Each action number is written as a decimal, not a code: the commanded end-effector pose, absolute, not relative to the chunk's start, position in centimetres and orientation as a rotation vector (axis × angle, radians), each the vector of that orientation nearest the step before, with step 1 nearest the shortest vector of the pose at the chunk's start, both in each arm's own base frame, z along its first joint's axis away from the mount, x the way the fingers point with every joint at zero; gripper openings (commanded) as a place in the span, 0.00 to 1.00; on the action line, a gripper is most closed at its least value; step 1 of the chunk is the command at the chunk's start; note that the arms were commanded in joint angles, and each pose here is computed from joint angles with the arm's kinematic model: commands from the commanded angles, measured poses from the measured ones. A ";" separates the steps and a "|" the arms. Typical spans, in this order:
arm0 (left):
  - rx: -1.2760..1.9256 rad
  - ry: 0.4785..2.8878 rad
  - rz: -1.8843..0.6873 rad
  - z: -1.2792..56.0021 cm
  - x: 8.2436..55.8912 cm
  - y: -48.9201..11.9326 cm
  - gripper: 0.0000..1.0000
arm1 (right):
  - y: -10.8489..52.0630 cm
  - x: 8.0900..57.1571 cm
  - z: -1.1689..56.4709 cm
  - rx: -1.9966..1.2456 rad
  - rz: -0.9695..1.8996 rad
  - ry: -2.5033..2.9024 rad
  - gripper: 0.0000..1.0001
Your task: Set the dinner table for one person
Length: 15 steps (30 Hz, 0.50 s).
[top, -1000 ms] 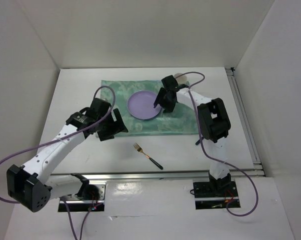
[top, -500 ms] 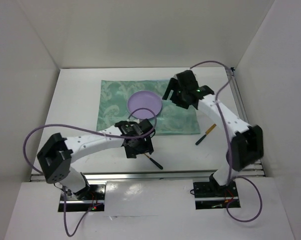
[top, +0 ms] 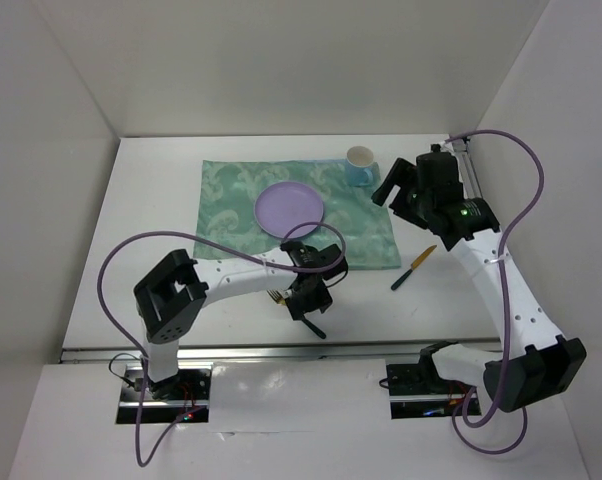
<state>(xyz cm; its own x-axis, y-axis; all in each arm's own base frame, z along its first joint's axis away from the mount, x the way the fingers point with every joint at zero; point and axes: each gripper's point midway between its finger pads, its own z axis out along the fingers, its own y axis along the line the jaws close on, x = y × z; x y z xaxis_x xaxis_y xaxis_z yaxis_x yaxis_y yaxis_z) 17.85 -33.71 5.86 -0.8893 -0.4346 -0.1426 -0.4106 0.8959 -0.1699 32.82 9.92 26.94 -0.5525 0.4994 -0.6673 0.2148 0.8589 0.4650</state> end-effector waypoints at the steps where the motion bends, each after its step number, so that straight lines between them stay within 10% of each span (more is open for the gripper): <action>1: -0.783 2.894 -0.086 5.3 17.0 -32.7 0.62 | 9.4 31.6 26.2 0.492 0.390 2.203 0.88; 7: -0.797 2.896 -0.062 4.7 16.3 -32.1 0.77 | 9.4 31.2 26.4 0.475 0.398 2.199 0.88; 15: -0.856 2.940 0.011 2.4 15.8 -32.8 0.69 | 9.6 30.8 26.2 0.456 0.412 2.208 0.88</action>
